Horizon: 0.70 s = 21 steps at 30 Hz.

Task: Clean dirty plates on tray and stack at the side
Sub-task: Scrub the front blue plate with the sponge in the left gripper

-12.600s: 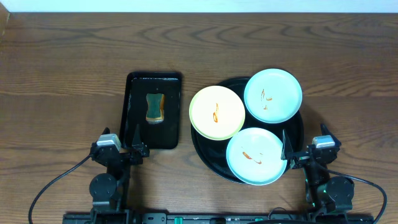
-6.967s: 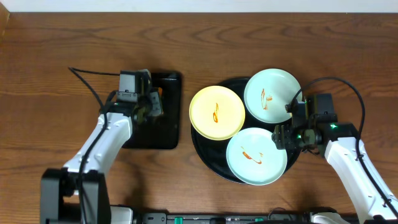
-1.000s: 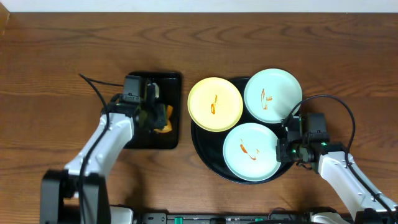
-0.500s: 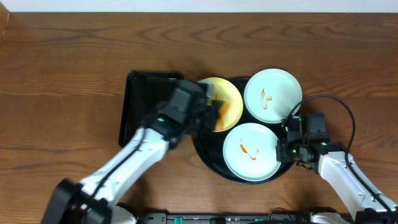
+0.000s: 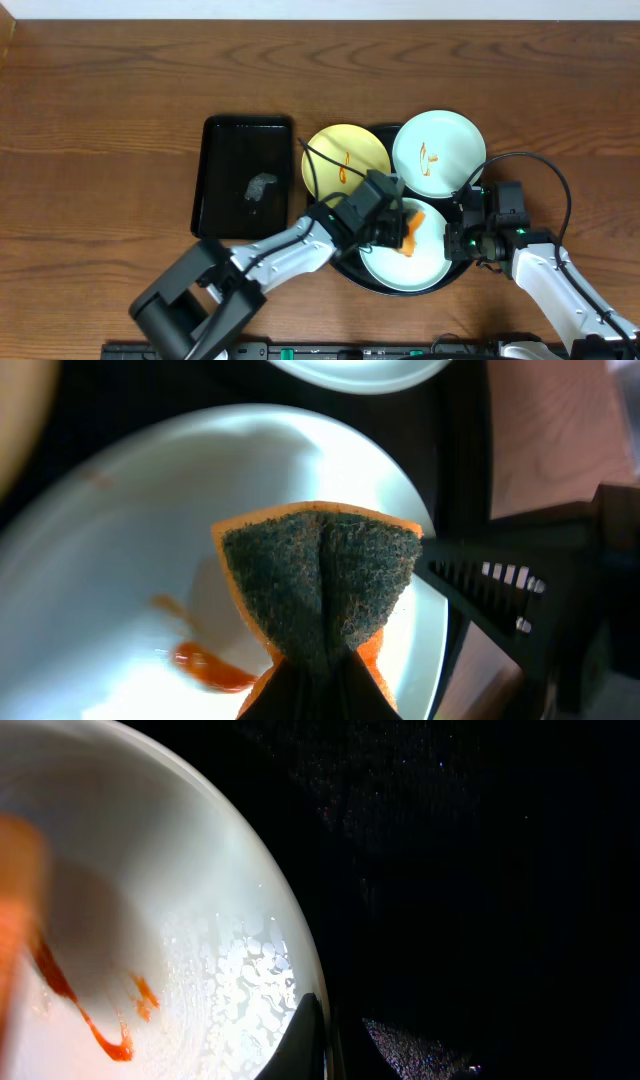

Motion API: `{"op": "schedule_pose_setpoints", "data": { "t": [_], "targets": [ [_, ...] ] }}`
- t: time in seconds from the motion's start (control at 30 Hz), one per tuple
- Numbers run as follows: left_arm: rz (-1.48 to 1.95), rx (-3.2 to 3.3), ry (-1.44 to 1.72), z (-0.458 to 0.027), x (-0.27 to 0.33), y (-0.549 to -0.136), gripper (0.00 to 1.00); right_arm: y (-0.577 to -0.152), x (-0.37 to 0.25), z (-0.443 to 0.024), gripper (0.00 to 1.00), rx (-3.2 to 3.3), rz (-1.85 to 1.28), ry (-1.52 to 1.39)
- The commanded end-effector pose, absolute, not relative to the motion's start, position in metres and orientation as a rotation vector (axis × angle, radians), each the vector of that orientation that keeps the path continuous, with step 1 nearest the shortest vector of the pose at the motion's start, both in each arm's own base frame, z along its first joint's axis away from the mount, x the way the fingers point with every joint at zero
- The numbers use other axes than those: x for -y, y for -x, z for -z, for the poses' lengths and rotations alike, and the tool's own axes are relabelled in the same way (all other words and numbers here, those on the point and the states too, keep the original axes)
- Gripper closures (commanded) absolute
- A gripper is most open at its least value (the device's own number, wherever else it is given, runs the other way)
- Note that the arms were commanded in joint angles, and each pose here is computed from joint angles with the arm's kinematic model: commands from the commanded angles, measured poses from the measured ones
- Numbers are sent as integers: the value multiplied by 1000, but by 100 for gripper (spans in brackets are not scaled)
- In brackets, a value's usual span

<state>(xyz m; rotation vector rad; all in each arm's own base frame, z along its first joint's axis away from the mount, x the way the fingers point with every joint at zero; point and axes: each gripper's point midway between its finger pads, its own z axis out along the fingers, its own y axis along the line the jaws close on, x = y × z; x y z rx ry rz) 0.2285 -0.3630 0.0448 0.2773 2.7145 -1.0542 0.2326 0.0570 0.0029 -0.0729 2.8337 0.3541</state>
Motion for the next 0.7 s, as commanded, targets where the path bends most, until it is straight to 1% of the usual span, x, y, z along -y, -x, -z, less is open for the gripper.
{"op": "schedule_pose_setpoints", "data": {
  "t": [0.0, 0.17, 0.33, 0.4, 0.5, 0.67],
  "targets": [
    [1109, -2734, -246, -46, 379, -218, 92, -229, -56, 0, 99, -2846, -336, 78],
    [1096, -2759, -310, -35, 389, -199, 93, -229, -56, 0, 99, -2846, -336, 78],
    [1004, -2791, -305, -12, 384, -198, 92, -229, -56, 0, 99, -2846, -336, 78],
    [919, -2780, -347, -2, 376, -205, 92, -229, -56, 0, 99, -2846, -336, 78],
    [712, -2771, -260, 9, 346, -231, 92, -229, -56, 0, 99, -2846, -336, 78],
    [631, -2765, -112, 6, 313, -263, 93, -229, -56, 0, 99, -2846, -336, 78]
  ]
}}
